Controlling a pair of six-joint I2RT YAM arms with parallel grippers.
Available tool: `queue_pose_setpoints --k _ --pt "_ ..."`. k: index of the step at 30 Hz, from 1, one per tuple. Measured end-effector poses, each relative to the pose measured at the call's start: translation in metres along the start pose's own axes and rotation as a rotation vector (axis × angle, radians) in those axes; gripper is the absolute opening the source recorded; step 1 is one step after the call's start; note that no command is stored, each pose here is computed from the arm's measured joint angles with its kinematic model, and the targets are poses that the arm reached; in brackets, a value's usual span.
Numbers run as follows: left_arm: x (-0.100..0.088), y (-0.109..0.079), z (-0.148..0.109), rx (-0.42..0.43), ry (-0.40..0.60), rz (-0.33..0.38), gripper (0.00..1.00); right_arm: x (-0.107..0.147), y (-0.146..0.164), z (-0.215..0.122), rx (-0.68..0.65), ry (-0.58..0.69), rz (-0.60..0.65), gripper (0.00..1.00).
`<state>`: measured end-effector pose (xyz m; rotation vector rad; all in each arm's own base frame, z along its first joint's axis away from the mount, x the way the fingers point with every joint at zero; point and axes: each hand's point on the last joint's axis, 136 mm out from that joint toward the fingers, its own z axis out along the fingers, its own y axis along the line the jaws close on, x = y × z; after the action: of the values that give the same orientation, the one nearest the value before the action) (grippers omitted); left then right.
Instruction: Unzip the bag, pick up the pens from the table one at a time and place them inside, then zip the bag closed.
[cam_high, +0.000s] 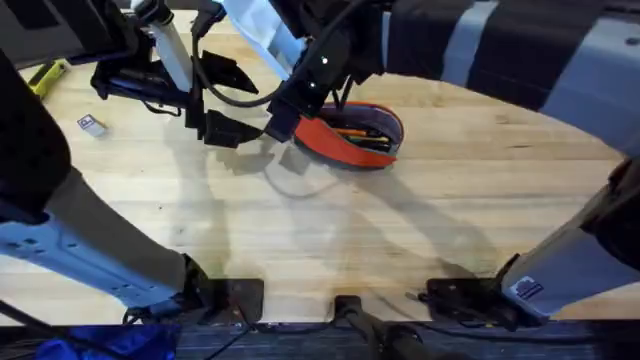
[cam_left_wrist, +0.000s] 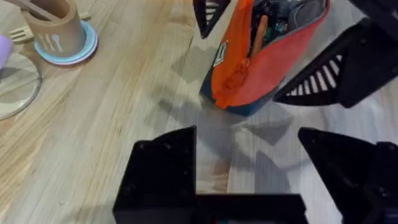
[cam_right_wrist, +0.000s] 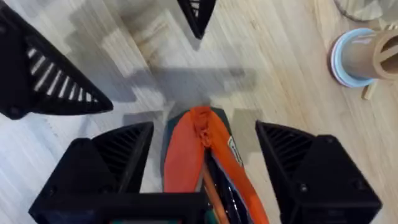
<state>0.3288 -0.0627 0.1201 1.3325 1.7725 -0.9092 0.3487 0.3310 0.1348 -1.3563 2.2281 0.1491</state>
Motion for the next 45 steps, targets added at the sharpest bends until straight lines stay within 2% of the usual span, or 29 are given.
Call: queue_pose_setpoints --k 16,22,30,37,43,45 --pt "0.0 0.0 0.0 0.0 0.0 0.0 0.993 0.016 -0.01 0.019 -0.002 0.051 0.023 0.979" --pt "0.0 0.0 0.0 0.0 0.0 0.0 0.993 0.014 -0.011 0.019 0.0 0.047 0.022 0.824" --pt "0.0 0.0 0.0 0.0 0.0 0.0 0.993 0.016 -0.01 0.023 -0.002 0.052 0.023 0.72" --pt "0.0 0.0 0.0 0.0 0.0 0.0 0.994 0.016 -0.009 0.025 -0.006 0.055 0.023 0.445" --pt "0.0 0.0 0.0 0.0 0.0 0.0 0.994 0.012 -0.011 0.025 -0.001 0.037 0.023 0.343" --pt "0.0 0.0 0.0 0.0 0.0 0.0 0.994 0.012 -0.011 0.025 -0.001 0.038 0.026 0.282"
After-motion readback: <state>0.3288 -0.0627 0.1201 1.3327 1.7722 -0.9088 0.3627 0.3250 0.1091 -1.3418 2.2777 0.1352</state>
